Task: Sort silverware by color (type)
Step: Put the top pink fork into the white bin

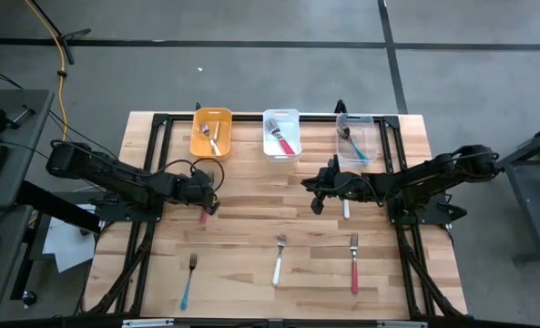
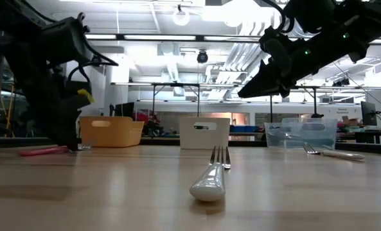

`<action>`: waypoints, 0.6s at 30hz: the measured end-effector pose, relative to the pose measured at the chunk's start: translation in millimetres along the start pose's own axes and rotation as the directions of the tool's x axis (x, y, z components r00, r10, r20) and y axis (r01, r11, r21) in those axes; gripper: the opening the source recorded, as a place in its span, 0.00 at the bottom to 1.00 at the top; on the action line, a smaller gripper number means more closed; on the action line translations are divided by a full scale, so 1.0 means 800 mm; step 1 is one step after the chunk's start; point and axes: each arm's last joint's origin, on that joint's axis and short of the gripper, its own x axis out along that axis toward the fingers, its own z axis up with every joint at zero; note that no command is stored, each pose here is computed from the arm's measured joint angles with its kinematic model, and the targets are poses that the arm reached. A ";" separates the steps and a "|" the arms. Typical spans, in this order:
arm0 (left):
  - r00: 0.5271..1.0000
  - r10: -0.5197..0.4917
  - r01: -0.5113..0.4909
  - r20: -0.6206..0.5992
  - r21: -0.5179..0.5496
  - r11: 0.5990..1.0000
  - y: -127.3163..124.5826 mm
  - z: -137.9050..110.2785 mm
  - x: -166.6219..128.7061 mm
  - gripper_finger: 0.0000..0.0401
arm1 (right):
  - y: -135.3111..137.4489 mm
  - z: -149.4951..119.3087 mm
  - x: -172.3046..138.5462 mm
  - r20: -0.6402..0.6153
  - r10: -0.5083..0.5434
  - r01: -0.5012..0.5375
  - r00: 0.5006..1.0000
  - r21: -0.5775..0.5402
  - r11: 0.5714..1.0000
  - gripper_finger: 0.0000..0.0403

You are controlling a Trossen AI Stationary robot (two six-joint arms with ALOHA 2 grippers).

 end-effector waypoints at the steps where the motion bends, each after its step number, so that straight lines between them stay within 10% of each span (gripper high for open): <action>1: 1.000 0.002 -0.002 -0.001 0.012 1.000 0.001 -0.001 0.000 0.30 | 0.000 0.000 0.000 0.000 0.000 0.000 1.000 0.000 1.000 0.06; 12: 0.998 -0.066 0.066 -0.004 0.124 0.990 -0.005 0.001 0.002 0.06 | 0.000 0.000 0.000 0.000 0.000 0.000 1.000 0.000 1.000 0.06; 18: 0.958 -0.279 0.264 0.072 0.166 0.950 -0.026 0.018 0.000 0.06 | 0.000 0.000 0.000 0.001 0.000 0.000 1.000 0.001 1.000 0.06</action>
